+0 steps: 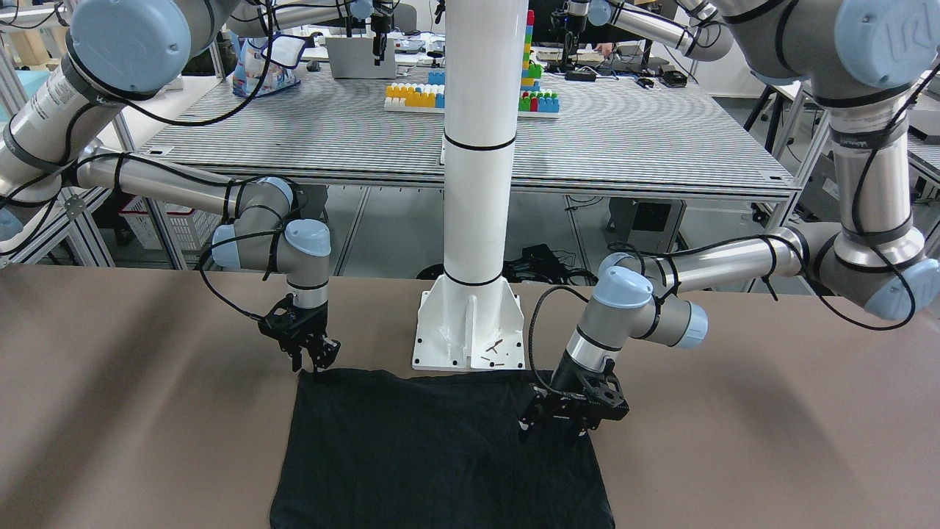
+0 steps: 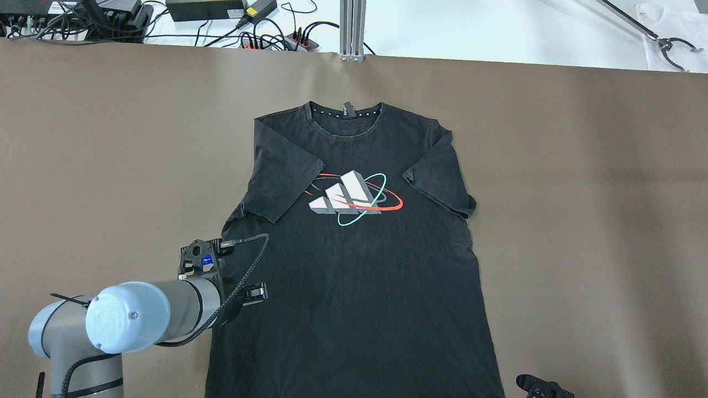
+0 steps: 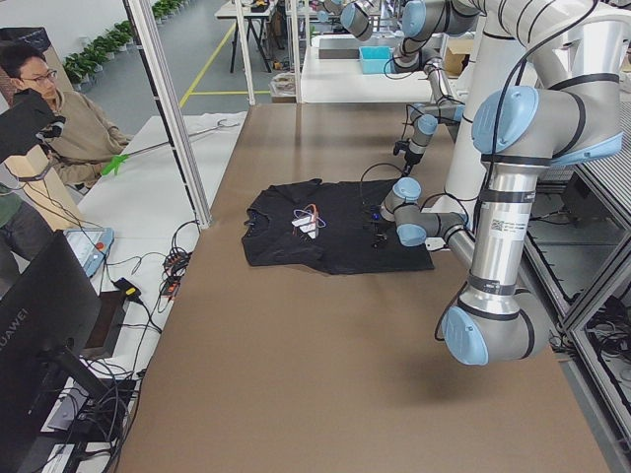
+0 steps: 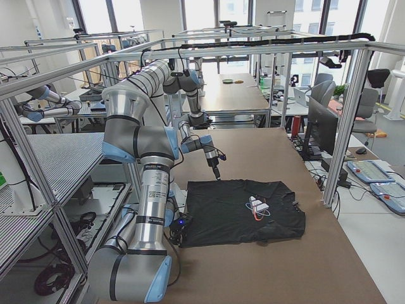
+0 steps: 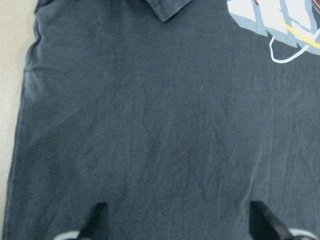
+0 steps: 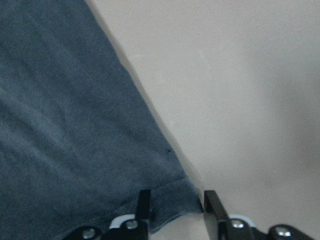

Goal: Fold clothes
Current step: 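Move both grippers down to the hem corners nearest the robot, then grasp the hem corners with the left and right grippers, then lift the hem with both grippers and fold it toward the collar, then lay the hem down near the collar and open both grippers, then move the right gripper to the folded edge nearest the robot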

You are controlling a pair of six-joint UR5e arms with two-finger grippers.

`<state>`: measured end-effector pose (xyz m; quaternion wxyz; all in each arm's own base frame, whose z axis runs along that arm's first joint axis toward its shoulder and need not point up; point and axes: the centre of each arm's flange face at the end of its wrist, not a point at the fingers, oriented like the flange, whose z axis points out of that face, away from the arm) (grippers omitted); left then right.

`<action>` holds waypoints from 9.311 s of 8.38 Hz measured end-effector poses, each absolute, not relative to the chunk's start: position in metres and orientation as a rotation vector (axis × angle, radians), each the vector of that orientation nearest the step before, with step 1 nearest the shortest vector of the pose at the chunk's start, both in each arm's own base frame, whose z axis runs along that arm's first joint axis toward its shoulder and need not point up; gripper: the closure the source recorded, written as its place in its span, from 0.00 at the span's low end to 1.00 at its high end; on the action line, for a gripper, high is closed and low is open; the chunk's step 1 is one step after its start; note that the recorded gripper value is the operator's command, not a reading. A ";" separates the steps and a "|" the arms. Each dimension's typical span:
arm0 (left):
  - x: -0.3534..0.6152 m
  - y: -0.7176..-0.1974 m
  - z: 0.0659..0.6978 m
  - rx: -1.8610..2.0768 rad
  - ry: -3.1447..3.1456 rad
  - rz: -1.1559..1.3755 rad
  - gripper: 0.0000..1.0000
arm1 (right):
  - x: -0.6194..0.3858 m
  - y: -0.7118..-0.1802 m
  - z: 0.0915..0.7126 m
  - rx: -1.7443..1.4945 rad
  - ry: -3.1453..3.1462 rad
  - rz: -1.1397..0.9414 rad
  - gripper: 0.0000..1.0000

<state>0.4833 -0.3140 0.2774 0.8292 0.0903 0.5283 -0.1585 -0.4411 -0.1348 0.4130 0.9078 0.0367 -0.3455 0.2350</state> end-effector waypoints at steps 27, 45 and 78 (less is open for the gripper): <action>0.413 -0.116 0.354 0.103 1.027 -0.382 1.00 | -0.401 -0.125 0.300 -0.046 -0.863 0.519 1.00; 0.325 -0.495 0.248 0.182 1.057 -0.528 1.00 | -0.314 -0.550 0.308 0.077 -0.669 0.638 1.00; 0.401 -0.683 0.336 0.306 1.019 -0.619 0.44 | -0.392 -0.424 0.377 0.030 -0.961 0.740 1.00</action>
